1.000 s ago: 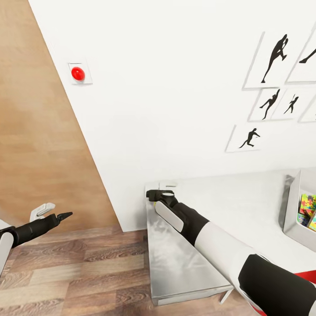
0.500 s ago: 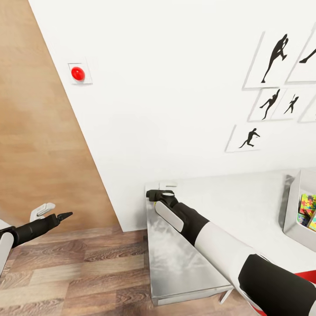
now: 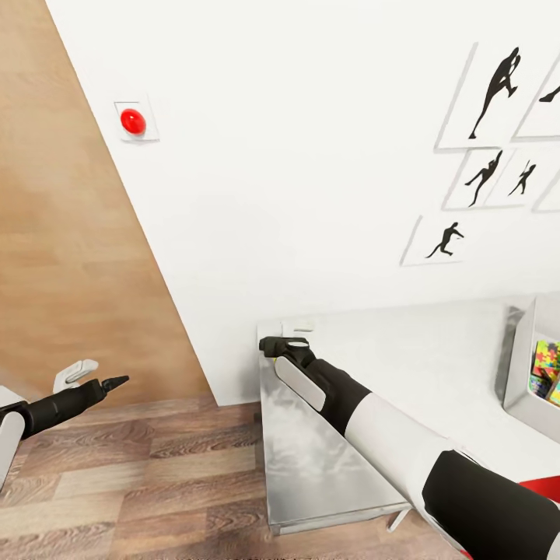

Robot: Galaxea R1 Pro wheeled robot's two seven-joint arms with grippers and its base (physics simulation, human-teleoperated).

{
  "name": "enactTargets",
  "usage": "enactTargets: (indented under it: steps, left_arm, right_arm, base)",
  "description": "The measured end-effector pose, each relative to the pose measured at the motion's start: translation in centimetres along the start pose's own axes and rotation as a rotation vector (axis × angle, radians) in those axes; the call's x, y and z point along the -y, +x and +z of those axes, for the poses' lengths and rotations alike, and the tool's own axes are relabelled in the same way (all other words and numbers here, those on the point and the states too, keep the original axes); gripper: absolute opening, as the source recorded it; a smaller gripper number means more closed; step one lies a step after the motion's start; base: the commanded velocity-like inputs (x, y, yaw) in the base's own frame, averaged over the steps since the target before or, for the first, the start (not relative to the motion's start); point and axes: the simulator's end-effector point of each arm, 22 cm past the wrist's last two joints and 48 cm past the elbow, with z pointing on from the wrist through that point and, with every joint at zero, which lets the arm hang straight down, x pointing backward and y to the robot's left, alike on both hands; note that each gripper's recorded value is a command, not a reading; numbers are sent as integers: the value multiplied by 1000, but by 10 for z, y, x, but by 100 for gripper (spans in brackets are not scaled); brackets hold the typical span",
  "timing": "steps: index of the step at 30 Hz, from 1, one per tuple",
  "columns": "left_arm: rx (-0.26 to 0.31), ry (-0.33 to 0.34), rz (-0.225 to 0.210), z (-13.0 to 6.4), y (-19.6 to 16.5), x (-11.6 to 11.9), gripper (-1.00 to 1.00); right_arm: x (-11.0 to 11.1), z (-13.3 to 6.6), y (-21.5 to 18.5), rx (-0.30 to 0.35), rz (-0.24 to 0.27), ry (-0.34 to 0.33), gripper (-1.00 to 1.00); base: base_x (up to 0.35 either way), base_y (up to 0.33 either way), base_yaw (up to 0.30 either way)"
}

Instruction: Put all the toys in the child's room - the three board games (two on the bed and one on the table), the two jigsaw puzzles on the table, and the tennis ball on the table - inside the toy box on the table in the child's room.

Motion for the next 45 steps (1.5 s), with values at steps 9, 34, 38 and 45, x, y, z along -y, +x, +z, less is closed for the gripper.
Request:
enactTargets:
  steps: [9, 34, 38, 45]
  left_arm:
    - [-13, -7, -3, 5, 6, -4, 100]
    - [-49, -22, -14, 18, 23, -14, 100]
    - [-54, -24, -15, 20, 25, -15, 100]
    - [-65, -26, -21, 24, 31, -17, 100]
  right_arm:
    - [1, 6, 8, -15, 2, 2, 100]
    - [5, 22, 30, -53, 8, 5, 100]
    - [5, 24, 33, -59, 9, 5, 100]
    - [6, 29, 39, -69, 11, 6, 100]
  base:
    - [0, 0, 0]
    - [0, 0, 0]
    - [0, 0, 0]
    - [0, 0, 0]
